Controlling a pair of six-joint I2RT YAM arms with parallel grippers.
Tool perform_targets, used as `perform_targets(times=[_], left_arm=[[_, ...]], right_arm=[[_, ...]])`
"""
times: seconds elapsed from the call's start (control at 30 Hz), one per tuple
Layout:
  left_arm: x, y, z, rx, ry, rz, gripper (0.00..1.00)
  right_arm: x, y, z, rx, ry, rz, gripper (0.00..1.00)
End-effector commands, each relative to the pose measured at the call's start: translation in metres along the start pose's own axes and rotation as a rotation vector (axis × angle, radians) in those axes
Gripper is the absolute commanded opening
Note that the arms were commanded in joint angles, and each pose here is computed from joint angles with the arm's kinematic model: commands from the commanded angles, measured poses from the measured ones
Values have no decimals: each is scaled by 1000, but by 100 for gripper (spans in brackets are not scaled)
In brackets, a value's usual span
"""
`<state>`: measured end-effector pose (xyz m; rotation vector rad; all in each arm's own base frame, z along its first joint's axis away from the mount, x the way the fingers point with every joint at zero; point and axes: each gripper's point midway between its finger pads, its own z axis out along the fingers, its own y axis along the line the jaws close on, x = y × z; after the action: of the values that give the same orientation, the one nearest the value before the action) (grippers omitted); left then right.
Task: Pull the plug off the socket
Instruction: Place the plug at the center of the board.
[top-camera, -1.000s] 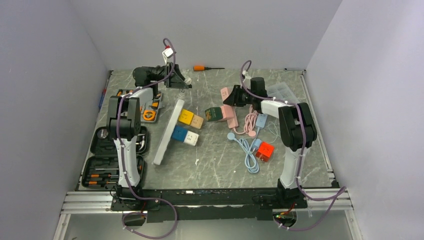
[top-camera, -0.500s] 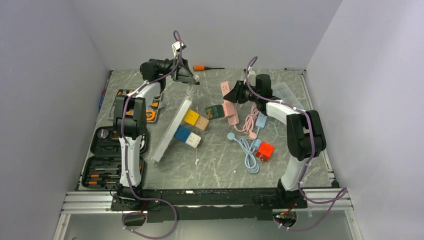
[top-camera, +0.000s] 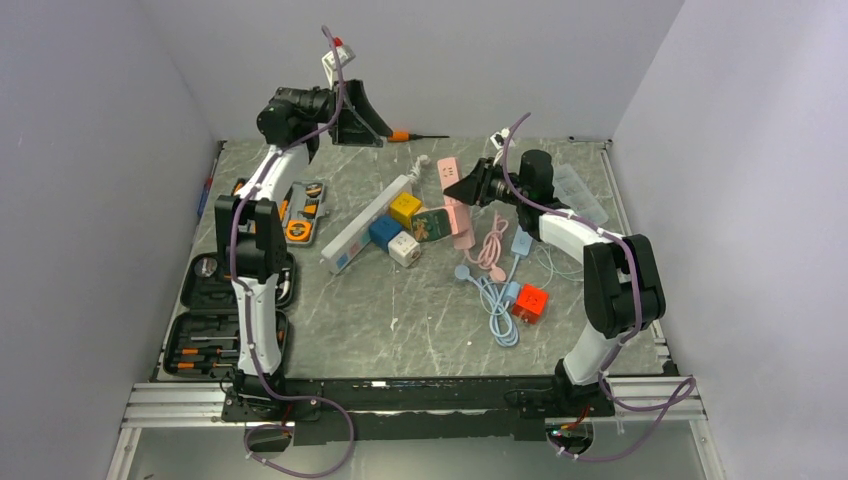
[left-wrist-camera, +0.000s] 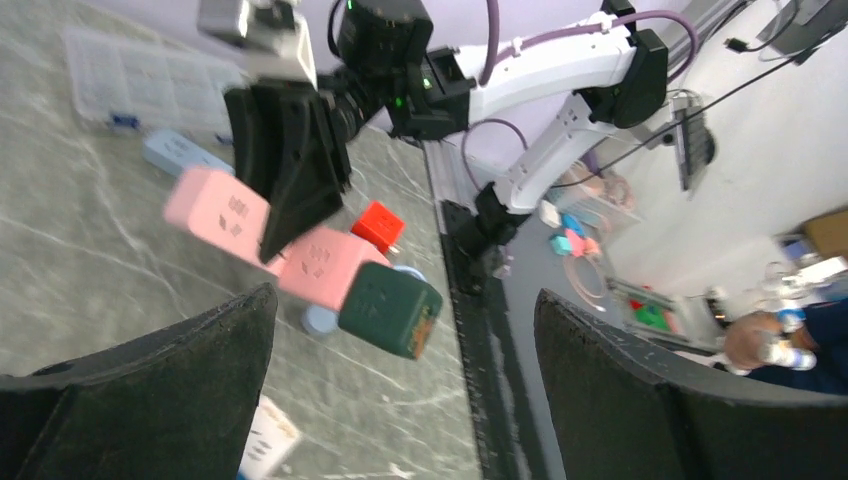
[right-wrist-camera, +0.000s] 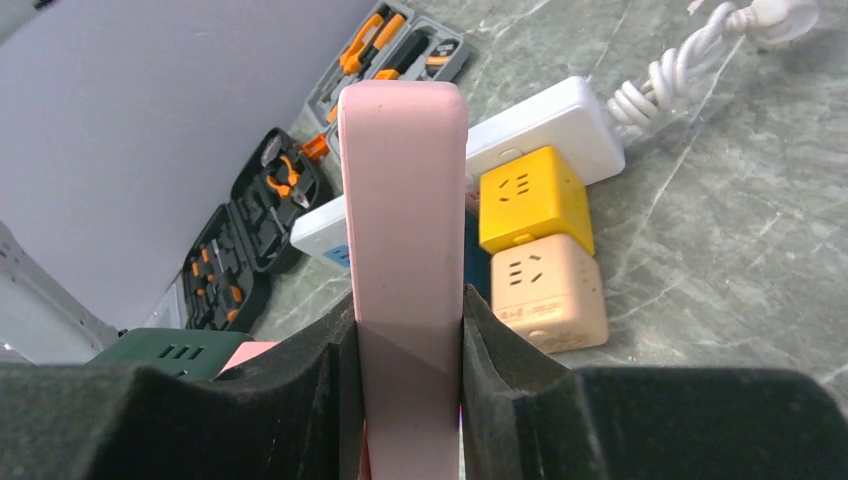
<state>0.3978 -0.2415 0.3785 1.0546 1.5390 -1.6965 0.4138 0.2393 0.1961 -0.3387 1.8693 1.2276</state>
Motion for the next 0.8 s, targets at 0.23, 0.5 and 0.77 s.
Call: perform_targets(times=[0.23, 0.5, 0.77], left_arm=[[112, 38, -37, -74, 168, -67, 99], [139, 114, -42, -94, 162, -386, 99], [30, 54, -35, -125, 172, 155, 99]], right_arm=[[-37, 38, -7, -96, -85, -42, 0], [-46, 60, -8, -155, -107, -69, 0], [-46, 79, -16, -231, -118, -77, 0]])
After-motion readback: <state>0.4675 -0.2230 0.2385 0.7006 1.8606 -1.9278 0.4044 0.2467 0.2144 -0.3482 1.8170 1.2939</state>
